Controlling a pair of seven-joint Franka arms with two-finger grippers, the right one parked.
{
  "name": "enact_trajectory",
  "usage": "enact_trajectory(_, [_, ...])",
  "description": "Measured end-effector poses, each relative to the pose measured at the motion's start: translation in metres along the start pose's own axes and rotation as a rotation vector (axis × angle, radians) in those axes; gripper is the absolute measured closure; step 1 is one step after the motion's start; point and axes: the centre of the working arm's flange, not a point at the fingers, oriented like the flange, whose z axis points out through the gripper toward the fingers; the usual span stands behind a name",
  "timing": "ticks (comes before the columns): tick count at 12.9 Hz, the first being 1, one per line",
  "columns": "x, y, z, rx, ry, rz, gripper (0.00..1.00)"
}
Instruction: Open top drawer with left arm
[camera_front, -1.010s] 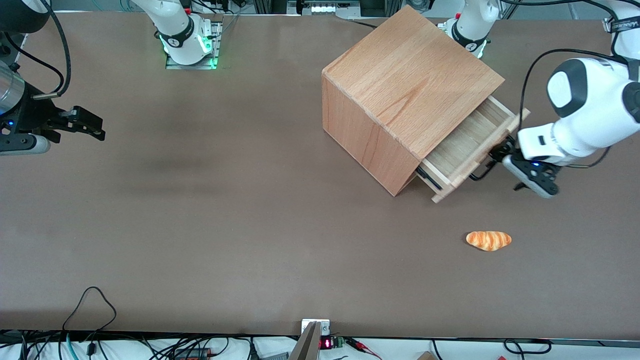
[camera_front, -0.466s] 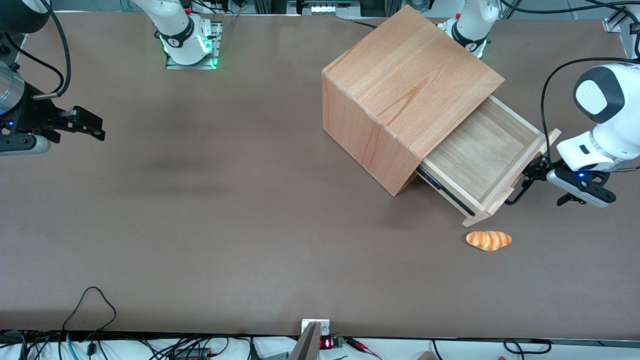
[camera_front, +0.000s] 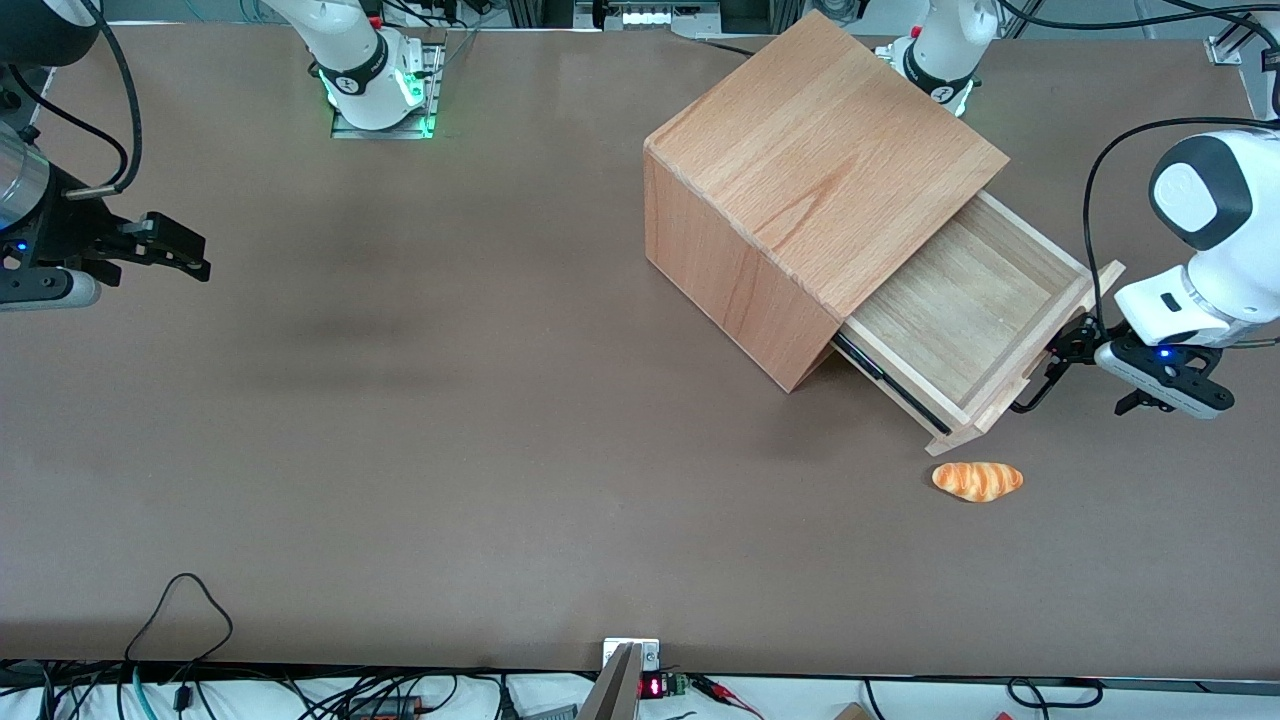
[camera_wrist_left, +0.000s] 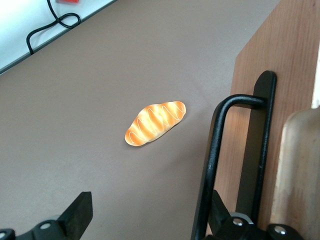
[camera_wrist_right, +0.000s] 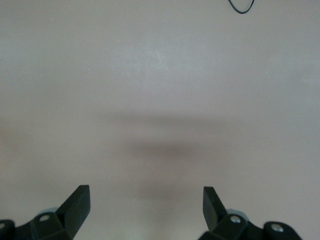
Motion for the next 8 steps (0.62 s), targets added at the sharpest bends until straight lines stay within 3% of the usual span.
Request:
enact_trajectory(5, [0.015, 0.000, -0.027, -0.031, -0.028, 0.025, 0.01])
enact_trajectory(8, [0.020, 0.003, -0.061, -0.075, -0.061, 0.034, 0.00])
